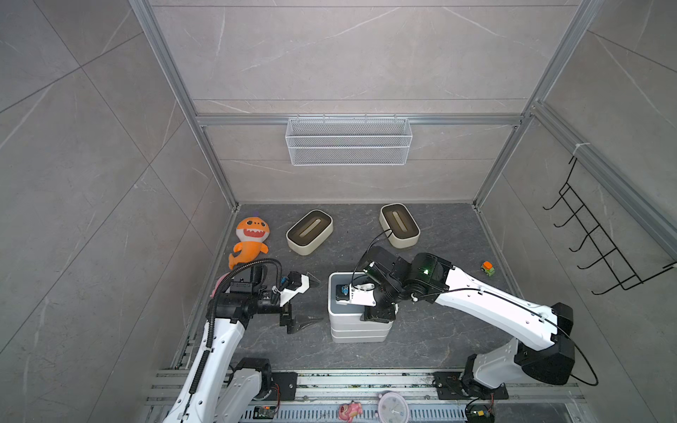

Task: Stack the tissue boxes
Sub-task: Place the tissue box at the tissue box.

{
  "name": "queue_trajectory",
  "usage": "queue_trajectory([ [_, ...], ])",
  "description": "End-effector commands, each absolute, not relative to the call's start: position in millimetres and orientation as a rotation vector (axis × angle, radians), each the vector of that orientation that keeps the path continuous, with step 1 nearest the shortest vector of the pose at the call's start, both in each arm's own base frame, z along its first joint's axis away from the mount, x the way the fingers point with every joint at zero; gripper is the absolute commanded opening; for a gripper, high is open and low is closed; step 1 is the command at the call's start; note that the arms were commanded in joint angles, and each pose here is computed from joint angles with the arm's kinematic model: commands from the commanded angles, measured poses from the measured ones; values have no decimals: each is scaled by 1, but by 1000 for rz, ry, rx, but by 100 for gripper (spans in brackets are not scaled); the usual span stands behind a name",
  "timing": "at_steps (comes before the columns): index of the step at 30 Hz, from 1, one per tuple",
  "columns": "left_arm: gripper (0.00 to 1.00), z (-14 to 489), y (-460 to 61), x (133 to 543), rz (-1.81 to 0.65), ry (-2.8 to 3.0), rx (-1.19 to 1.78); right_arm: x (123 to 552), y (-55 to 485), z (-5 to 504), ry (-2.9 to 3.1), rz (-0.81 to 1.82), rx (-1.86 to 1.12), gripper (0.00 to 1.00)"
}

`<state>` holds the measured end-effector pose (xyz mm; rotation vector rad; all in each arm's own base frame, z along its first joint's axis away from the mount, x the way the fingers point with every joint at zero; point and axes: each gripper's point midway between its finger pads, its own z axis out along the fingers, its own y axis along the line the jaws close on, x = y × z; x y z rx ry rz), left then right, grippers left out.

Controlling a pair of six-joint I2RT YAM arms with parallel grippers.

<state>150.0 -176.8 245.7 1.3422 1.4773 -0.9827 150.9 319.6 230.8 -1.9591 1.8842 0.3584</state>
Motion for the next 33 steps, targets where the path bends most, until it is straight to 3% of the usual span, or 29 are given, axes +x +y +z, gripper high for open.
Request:
queue_trajectory([
  [1,99,248,-177,151,-987,1468,1333,155,312,235,1881,325,-1936,58],
  [19,99,249,-177,150,-987,1466,1333,158,312,239,1876,313,-1917,61],
  [33,99,248,-177,151,-994,1474,1328,158,311,247,1863,316,-1899,70],
])
